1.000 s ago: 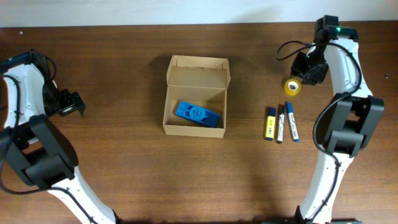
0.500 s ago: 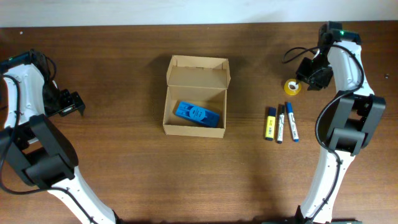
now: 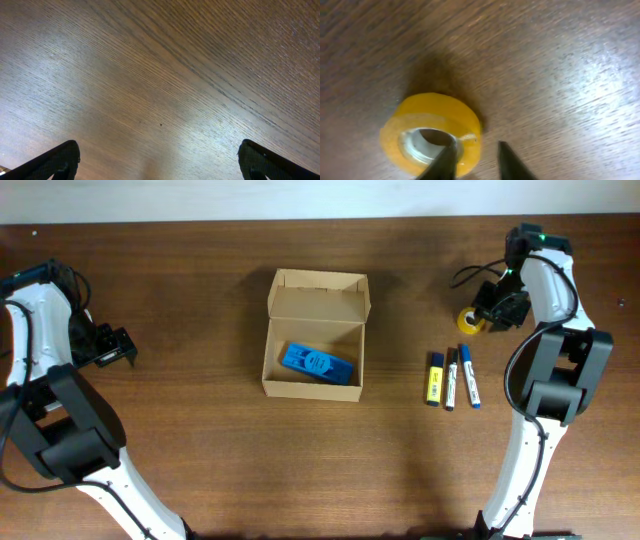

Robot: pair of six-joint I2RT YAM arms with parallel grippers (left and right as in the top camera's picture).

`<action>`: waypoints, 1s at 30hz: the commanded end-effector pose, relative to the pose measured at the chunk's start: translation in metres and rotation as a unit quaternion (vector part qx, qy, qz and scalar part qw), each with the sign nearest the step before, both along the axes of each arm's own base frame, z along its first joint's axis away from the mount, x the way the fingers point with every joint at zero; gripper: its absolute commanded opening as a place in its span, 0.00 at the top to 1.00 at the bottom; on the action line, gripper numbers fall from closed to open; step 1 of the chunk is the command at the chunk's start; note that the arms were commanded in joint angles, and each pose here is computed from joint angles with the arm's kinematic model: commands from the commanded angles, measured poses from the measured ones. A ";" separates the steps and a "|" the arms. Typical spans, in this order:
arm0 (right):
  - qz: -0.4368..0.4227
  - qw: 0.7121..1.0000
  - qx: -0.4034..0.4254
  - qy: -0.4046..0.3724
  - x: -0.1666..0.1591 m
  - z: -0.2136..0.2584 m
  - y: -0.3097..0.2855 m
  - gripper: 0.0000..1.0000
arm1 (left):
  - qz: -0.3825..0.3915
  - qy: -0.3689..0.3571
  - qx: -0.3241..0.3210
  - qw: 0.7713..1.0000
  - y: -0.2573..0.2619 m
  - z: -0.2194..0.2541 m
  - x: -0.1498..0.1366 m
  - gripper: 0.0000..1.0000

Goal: Pack container
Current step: 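Grasp the yellow tape roll by its rim with the right gripper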

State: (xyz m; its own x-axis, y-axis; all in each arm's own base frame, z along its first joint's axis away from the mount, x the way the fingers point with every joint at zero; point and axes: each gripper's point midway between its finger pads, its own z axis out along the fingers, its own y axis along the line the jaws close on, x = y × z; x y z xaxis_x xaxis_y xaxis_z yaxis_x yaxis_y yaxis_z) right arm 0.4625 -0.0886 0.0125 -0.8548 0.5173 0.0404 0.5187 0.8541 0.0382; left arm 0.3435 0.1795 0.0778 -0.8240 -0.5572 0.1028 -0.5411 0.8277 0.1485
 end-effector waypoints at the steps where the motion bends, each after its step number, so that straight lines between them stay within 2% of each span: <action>1: -0.008 0.999 -0.011 0.036 -0.011 -0.026 -0.005 0.88 | -0.006 0.001 -0.005 1.000 -0.001 -0.001 -0.001 0.00; 3: -0.008 0.999 -0.010 0.039 -0.011 -0.029 -0.005 0.87 | -0.006 0.001 -0.005 1.000 -0.001 -0.001 -0.001 0.00; 9: -0.006 0.999 -0.010 0.040 -0.012 -0.029 -0.005 0.65 | -0.006 0.001 -0.005 1.000 -0.001 -0.001 -0.001 0.00; 16: -0.006 0.999 -0.012 0.041 -0.012 -0.029 -0.006 0.62 | -0.006 0.001 -0.005 1.000 -0.001 -0.001 -0.001 0.00; 17: -0.006 0.999 -0.014 0.041 -0.012 -0.030 -0.006 0.64 | -0.006 0.001 -0.005 1.000 -0.001 -0.001 -0.001 0.00; 18: -0.006 0.999 -0.014 0.041 -0.012 -0.030 -0.006 0.72 | -0.006 0.001 -0.005 1.000 -0.001 -0.001 -0.001 0.00; 19: -0.006 0.999 -0.014 0.041 -0.012 -0.030 -0.006 0.84 | -0.006 0.001 -0.005 1.000 -0.001 -0.001 -0.001 0.00; 21: -0.006 0.999 -0.013 0.043 -0.013 -0.029 -0.006 0.96 | -0.006 0.001 -0.005 1.000 -0.001 -0.001 -0.001 0.00; 27: 0.041 0.998 0.000 0.049 -0.016 -0.025 0.004 0.96 | -0.006 0.001 -0.005 1.000 -0.001 -0.001 -0.001 0.00; 30: 0.087 0.995 0.032 0.023 -0.008 -0.008 0.022 0.96 | -0.006 0.001 -0.005 1.000 -0.001 -0.001 -0.001 0.00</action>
State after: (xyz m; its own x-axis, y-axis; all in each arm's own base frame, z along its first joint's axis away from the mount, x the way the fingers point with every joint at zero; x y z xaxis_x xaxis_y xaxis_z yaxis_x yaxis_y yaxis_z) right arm 0.4524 -0.0882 0.0029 -0.8831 0.4607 0.0883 0.4632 0.8862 0.0088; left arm 0.3435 0.1795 0.0778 -0.8238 -0.5575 0.1028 -0.5415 0.8275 0.1482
